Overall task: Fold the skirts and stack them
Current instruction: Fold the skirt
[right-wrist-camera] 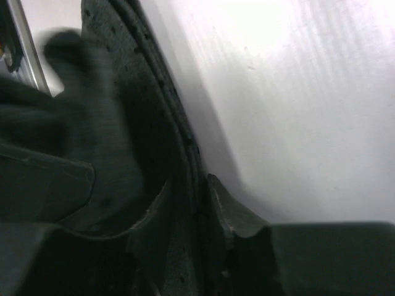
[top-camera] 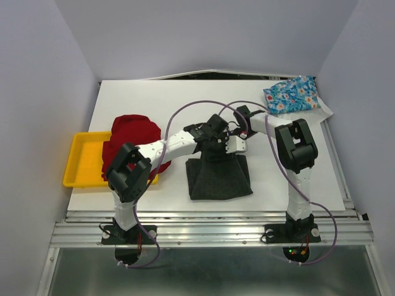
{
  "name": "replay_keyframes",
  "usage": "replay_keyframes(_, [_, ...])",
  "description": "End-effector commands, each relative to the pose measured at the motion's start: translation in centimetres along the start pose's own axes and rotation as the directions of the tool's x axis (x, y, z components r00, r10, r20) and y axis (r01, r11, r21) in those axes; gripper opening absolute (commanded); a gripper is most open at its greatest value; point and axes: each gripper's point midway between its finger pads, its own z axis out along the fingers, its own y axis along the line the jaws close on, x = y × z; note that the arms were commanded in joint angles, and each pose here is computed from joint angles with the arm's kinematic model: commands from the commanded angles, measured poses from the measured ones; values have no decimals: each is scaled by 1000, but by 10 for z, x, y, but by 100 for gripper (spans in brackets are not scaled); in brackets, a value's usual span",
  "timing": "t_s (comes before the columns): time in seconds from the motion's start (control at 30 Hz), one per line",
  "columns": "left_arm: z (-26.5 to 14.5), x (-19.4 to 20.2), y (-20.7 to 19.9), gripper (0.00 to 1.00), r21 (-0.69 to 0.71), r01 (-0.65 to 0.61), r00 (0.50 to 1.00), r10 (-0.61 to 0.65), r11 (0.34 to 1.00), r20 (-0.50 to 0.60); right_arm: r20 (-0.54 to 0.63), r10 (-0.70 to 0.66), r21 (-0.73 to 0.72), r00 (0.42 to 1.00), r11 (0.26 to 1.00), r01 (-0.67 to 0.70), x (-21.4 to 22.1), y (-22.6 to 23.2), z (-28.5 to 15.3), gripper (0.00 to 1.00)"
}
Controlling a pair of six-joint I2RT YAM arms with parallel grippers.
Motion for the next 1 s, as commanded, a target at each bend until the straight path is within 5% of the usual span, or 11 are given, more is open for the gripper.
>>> replay_keyframes(0.0, [-25,-14,11,66,-51,-23,998,26,998,57,0,-29,56,1000,998,29,-22,-3,-6,38])
replay_keyframes(0.33, [-116,-40,33,68,-176,215,962,-178,961,207,215,-45,403,976,914,-46,-110,-54,-120,63])
replay_keyframes(0.53, [-122,-46,12,57,-44,442,853,-405,896,329,322,-110,396,940,918,-28,-134,13,-171,58])
replay_keyframes(0.77, [-88,-37,-13,38,156,687,630,-689,710,358,333,38,120,942,989,-82,-71,103,-138,48])
replay_keyframes(0.97, [-58,-23,-7,31,160,747,582,-751,645,313,282,-4,200,959,978,-54,-35,103,-99,65])
